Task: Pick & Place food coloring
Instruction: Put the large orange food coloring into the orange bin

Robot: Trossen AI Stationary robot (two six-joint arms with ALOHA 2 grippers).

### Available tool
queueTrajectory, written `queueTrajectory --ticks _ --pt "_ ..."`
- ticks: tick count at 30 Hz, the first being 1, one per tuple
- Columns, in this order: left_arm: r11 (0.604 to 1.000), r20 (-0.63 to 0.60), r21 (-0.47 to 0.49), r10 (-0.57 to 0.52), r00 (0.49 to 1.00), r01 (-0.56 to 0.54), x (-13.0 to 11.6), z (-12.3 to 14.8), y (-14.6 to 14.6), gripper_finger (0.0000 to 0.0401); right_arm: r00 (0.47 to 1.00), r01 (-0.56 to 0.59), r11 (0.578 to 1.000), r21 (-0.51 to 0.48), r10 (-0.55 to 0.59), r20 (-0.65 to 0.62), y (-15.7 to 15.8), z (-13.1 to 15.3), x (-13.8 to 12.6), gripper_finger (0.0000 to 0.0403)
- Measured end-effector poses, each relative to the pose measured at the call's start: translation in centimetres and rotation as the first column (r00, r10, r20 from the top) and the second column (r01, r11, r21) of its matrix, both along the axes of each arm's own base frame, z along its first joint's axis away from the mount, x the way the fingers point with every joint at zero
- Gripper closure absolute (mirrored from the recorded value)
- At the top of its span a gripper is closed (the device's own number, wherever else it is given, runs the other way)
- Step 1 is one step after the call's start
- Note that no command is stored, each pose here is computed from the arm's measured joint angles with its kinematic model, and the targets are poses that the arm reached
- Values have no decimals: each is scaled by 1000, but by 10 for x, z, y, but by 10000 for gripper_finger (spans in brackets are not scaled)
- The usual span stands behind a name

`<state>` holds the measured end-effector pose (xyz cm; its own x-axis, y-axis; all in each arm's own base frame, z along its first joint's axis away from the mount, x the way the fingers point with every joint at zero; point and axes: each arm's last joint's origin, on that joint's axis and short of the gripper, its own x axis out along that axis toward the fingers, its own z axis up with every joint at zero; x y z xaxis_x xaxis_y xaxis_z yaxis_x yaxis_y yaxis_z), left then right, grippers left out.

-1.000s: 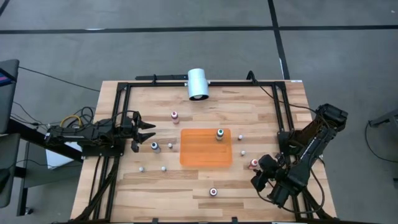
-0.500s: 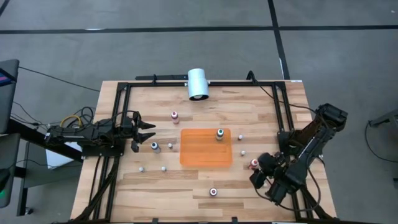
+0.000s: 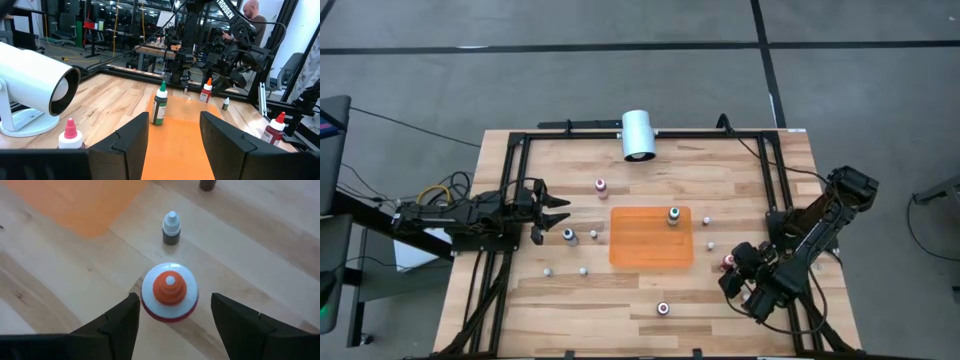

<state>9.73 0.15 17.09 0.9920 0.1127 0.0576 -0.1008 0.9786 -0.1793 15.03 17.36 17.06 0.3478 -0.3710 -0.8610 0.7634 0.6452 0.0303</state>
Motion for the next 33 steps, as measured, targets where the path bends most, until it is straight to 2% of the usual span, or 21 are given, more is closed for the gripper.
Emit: queueTrajectory --ticks 10,24,33 --pt "1000 0 0 0 1000 0 0 0 0 232 1000 3 1000 2 -3 7 -4 -7 0 168" --pt "1000 2 -15 -1 1000 1 0 0 0 232 999 -9 999 -35 7 -40 -19 -7 16 169" --pt "1000 2 -15 -1 1000 1 0 0 0 232 998 -13 1000 -9 13 -61 -16 -8 14 195"
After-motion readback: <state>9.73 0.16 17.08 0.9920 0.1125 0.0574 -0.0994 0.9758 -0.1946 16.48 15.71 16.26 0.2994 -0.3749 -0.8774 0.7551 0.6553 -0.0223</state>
